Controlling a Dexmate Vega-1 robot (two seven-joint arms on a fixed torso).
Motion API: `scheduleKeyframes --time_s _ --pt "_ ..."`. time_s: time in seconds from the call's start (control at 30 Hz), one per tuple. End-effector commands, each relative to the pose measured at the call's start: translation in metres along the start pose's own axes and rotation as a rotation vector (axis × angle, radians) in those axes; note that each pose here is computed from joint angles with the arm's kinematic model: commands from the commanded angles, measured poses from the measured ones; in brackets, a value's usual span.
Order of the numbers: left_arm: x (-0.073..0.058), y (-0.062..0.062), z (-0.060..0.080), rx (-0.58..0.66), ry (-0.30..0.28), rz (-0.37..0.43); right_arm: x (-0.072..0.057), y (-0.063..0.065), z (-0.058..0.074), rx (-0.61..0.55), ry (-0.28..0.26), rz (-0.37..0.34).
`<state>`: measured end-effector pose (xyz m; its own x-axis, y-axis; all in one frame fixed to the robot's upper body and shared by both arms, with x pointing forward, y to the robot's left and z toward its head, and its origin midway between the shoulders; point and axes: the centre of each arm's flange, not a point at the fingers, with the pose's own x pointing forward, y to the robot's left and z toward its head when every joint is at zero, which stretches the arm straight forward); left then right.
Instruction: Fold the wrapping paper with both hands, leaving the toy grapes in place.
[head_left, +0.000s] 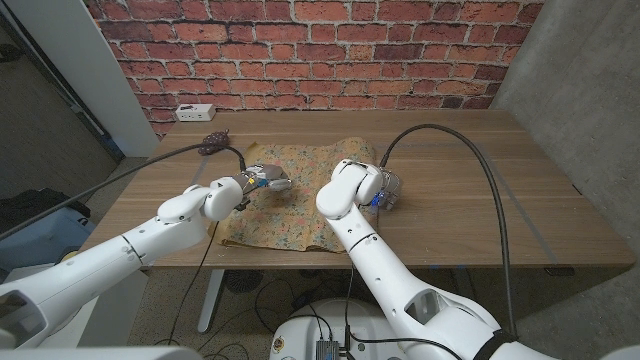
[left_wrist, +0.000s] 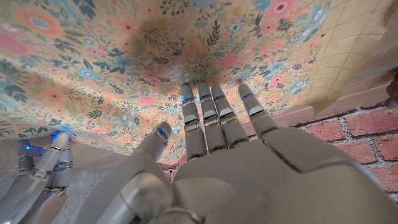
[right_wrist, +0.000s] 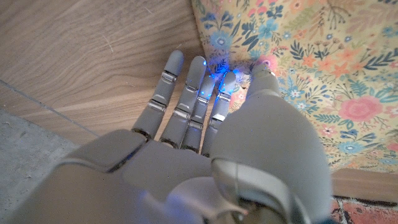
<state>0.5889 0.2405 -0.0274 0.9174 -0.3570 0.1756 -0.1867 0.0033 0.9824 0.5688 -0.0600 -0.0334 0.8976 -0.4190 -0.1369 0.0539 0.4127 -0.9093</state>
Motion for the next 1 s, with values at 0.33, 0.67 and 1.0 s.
scheduleKeyframes --time_s 0.33,0.67,1.0 --pt "0.002 0.000 0.001 -0.010 -0.006 -0.004 -0.015 -0.015 -0.002 0.059 0.198 -0.275" --pt "0.006 0.000 0.000 -0.011 -0.012 -0.001 -0.019 -0.023 -0.008 0.078 0.241 -0.102" --pt "0.009 0.001 -0.001 -0.011 -0.012 -0.001 -0.013 -0.017 0.002 -0.023 0.271 0.061"
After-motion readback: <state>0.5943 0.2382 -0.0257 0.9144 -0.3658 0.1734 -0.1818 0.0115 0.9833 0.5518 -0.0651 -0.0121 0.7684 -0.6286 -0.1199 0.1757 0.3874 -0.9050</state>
